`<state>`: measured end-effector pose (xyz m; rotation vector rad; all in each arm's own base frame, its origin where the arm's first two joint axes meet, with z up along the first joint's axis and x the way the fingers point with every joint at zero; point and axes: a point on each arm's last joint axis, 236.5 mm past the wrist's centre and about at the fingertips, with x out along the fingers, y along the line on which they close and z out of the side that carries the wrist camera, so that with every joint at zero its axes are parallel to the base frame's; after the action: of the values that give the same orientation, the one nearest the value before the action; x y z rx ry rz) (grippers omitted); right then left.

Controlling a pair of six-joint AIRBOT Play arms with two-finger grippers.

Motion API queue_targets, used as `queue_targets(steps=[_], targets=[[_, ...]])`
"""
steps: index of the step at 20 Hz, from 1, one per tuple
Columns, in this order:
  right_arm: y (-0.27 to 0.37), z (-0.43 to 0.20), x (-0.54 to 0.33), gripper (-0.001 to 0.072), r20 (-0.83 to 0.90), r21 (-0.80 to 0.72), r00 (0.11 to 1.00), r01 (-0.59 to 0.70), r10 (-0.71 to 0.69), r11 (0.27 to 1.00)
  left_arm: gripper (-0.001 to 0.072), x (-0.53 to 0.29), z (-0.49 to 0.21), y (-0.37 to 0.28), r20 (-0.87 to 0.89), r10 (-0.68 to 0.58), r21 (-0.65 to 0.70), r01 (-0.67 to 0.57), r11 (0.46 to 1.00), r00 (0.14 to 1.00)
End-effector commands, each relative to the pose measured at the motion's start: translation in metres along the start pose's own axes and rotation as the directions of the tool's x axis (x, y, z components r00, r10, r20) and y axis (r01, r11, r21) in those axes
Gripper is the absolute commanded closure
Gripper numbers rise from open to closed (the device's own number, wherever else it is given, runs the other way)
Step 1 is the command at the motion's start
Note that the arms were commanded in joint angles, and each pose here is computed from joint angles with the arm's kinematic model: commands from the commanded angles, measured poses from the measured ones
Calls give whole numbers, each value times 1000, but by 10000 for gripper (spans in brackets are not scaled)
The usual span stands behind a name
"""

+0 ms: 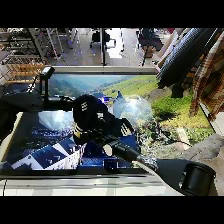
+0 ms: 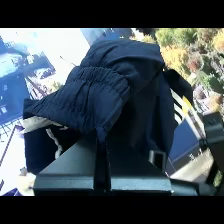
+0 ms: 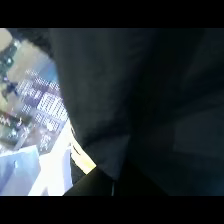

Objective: Fold the clothes and pants, and hang the long-sleeved shirts on hangers.

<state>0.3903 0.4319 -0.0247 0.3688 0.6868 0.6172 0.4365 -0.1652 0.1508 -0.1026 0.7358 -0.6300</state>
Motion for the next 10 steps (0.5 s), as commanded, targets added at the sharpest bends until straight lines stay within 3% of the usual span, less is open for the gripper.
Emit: queue_targets(steps=[1,4,6,10], targets=[[-6,8,-13,695,-78,8,997,3,-3,1000,693,-7,-19,9,-80,2,-9,-3,1000,997],[-49,19,-105,696,-346,-236,928,58,-140,970,693,-31,-49,31,-189,-12,-55,1,998,982],[-72,43,-204,696,-426,-362,872,81,-242,929,693,-51,-65,35,-245,-42,-76,24,997,969],[-28,121,-360,698,-182,-449,960,114,-215,886,693,-92,-60,3,-208,-147,-116,124,985,967]])
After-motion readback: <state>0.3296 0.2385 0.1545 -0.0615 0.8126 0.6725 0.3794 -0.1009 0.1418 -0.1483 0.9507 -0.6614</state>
